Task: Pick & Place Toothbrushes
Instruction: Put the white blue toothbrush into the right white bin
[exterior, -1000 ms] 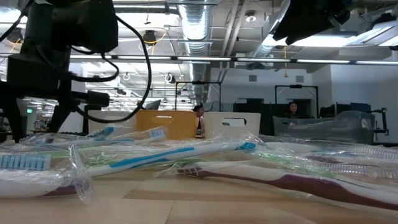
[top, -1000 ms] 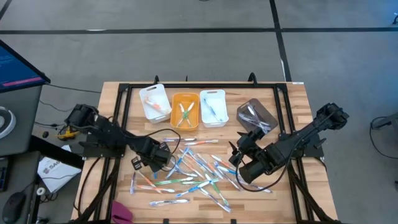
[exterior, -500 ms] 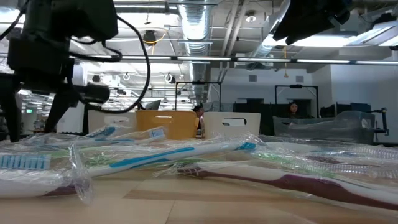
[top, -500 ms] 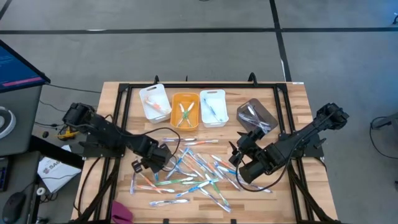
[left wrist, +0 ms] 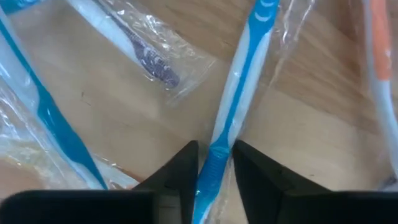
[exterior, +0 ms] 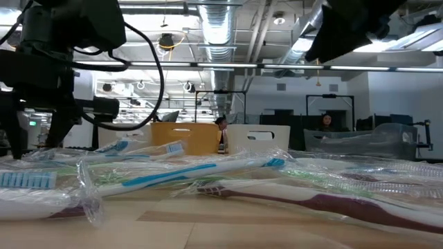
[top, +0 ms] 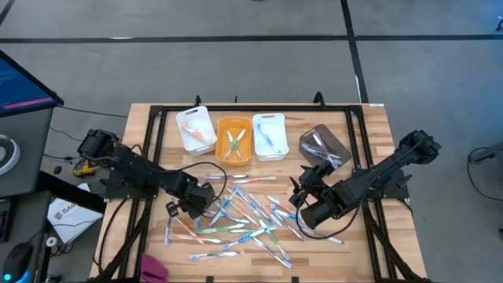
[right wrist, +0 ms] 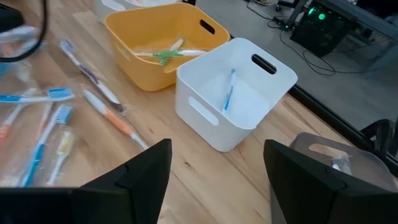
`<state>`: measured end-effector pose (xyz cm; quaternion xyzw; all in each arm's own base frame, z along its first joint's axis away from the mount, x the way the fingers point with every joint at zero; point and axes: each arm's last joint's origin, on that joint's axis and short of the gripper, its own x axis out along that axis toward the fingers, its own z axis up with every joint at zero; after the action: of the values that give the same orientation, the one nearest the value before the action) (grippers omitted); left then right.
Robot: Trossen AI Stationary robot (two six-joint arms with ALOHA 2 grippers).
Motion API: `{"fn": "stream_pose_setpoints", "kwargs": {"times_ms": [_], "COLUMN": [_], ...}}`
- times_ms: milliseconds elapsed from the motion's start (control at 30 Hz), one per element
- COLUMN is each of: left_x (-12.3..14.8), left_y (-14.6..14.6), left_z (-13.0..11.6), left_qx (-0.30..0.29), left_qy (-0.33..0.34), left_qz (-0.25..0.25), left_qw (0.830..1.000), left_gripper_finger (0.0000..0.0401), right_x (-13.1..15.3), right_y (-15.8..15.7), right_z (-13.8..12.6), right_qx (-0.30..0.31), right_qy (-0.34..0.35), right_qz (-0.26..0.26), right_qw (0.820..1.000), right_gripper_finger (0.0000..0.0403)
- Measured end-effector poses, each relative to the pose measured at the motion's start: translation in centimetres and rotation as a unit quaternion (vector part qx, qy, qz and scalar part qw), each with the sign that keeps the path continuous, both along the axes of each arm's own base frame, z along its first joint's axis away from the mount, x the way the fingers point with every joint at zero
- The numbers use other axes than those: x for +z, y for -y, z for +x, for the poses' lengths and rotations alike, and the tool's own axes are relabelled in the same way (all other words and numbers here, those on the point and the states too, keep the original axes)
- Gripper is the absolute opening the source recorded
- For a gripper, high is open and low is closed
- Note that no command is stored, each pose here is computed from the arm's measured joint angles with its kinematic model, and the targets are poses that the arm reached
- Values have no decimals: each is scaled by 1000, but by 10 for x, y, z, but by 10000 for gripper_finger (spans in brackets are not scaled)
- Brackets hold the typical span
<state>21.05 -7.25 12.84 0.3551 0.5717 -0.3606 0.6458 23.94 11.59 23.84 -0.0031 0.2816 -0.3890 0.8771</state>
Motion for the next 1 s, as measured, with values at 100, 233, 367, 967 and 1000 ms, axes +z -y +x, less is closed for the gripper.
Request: {"fn": "stream_pose_setpoints", "kwargs": {"times_ms": [100, 233, 367, 967, 1000], "left_x": [0, 0, 1, 56, 58], "left_y": [-1, -1, -1, -9, -10], "left_z": [1, 1, 1, -14, -15], "left_qx": [-11, -12, -12, 10, 13], "left_qy": [4, 5, 12, 166, 173], "left_qz": [3, 6, 10, 42, 49], "left_qw": [1000, 1000, 1000, 985, 984], "left_gripper_finger": [41, 25, 25, 24, 24], "right_x": [-1, -2, -2, -2, -2], "right_y": [3, 4, 4, 4, 4], "right_z": [1, 2, 2, 2, 2], "right_qx": [-5, -6, -6, -6, -6], "right_qy": [-3, -7, -7, -7, -7], "right_qz": [2, 10, 10, 11, 11], "right_qw": [1000, 1000, 1000, 1000, 1000], "right_gripper_finger": [249, 249, 249, 249, 249]}}
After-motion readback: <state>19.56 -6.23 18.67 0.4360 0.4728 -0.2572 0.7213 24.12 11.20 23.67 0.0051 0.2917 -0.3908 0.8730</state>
